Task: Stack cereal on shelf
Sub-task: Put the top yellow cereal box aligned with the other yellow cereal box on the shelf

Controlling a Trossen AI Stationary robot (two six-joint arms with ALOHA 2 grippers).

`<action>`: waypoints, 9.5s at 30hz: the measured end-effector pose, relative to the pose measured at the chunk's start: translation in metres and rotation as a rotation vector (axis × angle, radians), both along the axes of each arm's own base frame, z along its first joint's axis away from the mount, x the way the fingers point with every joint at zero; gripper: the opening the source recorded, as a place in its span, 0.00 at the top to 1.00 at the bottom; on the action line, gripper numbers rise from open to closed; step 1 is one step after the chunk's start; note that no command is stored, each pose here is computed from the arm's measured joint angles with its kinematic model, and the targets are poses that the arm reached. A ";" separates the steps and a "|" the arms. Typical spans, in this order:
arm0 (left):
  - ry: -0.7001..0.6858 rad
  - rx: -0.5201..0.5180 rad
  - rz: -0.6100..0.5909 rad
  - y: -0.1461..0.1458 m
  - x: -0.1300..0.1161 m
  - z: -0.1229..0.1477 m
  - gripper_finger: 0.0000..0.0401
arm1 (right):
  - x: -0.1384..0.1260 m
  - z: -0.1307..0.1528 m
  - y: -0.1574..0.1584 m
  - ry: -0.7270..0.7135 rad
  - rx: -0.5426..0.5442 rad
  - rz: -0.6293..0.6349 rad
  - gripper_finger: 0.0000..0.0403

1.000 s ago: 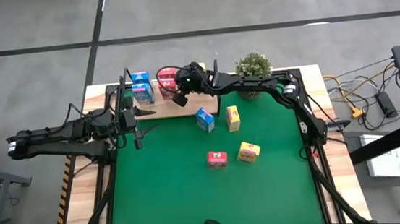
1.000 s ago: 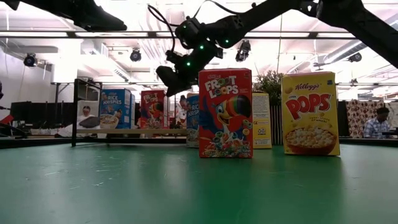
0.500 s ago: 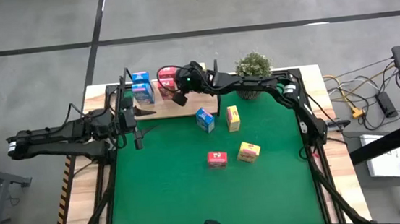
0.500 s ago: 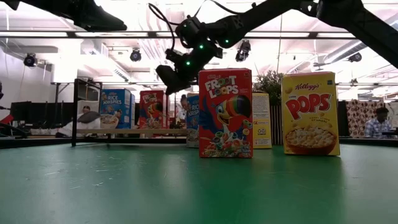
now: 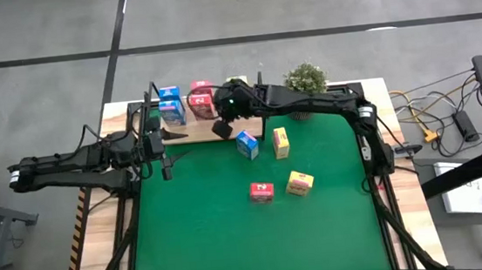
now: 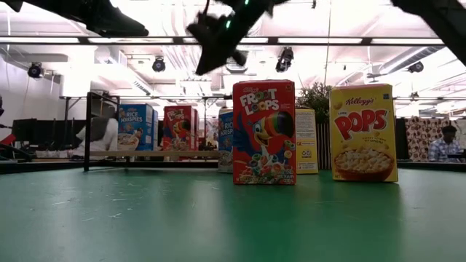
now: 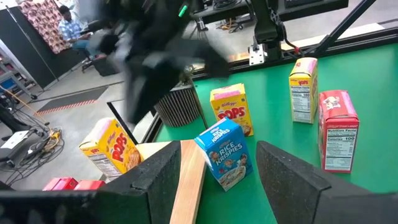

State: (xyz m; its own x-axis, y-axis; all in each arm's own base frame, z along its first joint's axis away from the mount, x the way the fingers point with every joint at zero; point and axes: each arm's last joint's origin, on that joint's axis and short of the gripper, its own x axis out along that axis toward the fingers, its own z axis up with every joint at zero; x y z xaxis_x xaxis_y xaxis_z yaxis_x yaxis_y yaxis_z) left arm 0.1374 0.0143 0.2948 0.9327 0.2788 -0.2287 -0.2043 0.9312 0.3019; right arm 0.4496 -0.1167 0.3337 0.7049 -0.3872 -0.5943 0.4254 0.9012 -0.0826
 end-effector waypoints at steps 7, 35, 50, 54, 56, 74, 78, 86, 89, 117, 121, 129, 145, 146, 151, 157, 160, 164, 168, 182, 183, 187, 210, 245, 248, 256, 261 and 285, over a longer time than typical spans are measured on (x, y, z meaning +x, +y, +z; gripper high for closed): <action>-0.001 -0.005 0.001 0.000 0.000 0.000 0.52 | -0.031 0.009 0.037 0.164 0.335 0.012 0.98; 0.006 -0.010 0.003 0.000 0.000 -0.001 0.52 | -0.088 -0.030 0.049 0.648 0.524 -0.603 0.49; 0.007 -0.008 0.002 0.000 0.000 -0.001 0.52 | -0.084 -0.073 0.044 0.643 0.523 -0.619 0.28; 0.007 -0.008 0.001 0.000 0.000 -0.001 0.52 | -0.086 -0.077 0.042 0.650 0.520 -0.627 0.35; 0.006 -0.008 0.002 0.000 0.000 -0.001 0.52 | -0.086 -0.077 0.041 0.647 0.521 -0.629 0.40; 0.006 -0.008 0.001 0.000 0.000 -0.001 0.52 | -0.087 -0.071 0.036 0.642 0.460 -0.625 0.40; 0.006 -0.008 0.001 0.000 0.000 -0.001 0.52 | -0.089 -0.067 0.031 0.631 0.463 -0.634 0.31; 0.006 -0.008 0.001 0.000 0.000 -0.001 0.52 | -0.089 -0.079 0.028 0.626 0.462 -0.624 0.28; 0.006 -0.008 0.001 0.000 0.000 -0.001 0.52 | -0.089 -0.082 0.029 0.636 0.471 -0.623 0.33; 0.005 -0.008 0.001 0.000 0.000 -0.001 0.52 | -0.127 0.011 0.041 0.510 0.508 -0.580 0.57; 0.005 -0.008 0.002 0.000 0.000 -0.001 0.52 | -0.147 0.049 0.052 0.363 0.475 -0.581 0.58; -0.003 -0.008 0.002 0.000 0.000 0.000 0.52 | -0.153 0.097 0.067 0.006 0.319 -0.453 0.60; -0.005 -0.007 0.001 0.000 0.000 0.000 0.52 | -0.064 0.063 0.018 0.123 -0.075 0.052 0.60; -0.005 -0.007 0.001 0.000 0.000 0.000 0.52 | -0.059 0.058 0.013 0.155 -0.098 0.082 0.60; -0.003 -0.007 0.002 0.000 0.000 0.000 0.52 | -0.036 0.031 -0.012 0.322 -0.193 0.184 0.60; -0.002 -0.007 0.001 0.000 0.000 0.000 0.52 | -0.021 0.006 -0.040 0.503 -0.212 0.247 0.60; -0.002 -0.007 0.001 0.000 0.000 0.000 0.52 | -0.018 -0.007 -0.049 0.551 -0.208 0.264 0.60; -0.001 -0.007 0.001 0.000 0.000 0.000 0.52 | -0.017 -0.021 -0.060 0.608 -0.202 0.282 0.60; -0.001 -0.007 0.001 0.000 0.000 0.000 0.52 | -0.017 -0.023 -0.064 0.614 -0.197 0.275 0.60; 0.000 -0.007 0.001 0.000 0.000 0.000 0.52 | -0.019 -0.022 -0.068 0.595 -0.187 0.324 0.60; 0.000 -0.007 0.001 0.000 0.000 0.000 0.52 | -0.019 -0.022 -0.068 0.596 -0.189 0.327 0.60; 0.000 -0.007 0.001 0.000 0.000 0.000 0.52 | -0.019 -0.022 -0.068 0.596 -0.191 0.328 0.60; 0.000 -0.007 0.002 0.000 0.000 0.000 0.52 | -0.015 -0.028 -0.070 0.593 -0.221 0.336 0.46; 0.004 -0.008 0.001 0.000 0.000 0.000 0.52 | 0.015 -0.033 -0.087 0.286 -0.205 0.258 0.97; 0.007 -0.008 0.001 0.000 0.000 -0.001 0.52 | 0.015 -0.036 -0.088 0.298 -0.198 0.259 0.97; 0.007 -0.008 0.002 0.000 0.000 -0.001 0.52 | 0.013 -0.039 -0.088 0.328 -0.180 0.261 0.97; 0.007 -0.008 0.001 0.000 0.000 -0.001 0.52 | 0.013 -0.039 -0.088 0.334 -0.179 0.259 0.97; 0.008 -0.007 0.001 0.000 0.000 -0.001 0.52 | 0.009 -0.040 -0.089 0.393 -0.201 0.212 0.97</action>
State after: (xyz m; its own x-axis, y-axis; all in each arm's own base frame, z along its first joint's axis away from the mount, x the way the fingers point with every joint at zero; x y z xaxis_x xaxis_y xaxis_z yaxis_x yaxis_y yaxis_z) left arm 0.1371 0.0143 0.2940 0.9306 0.2784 -0.2378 -0.2034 0.9331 0.2964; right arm 0.4587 -0.2058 0.2936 0.5182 -0.3936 -0.7593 0.1355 0.9144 -0.3815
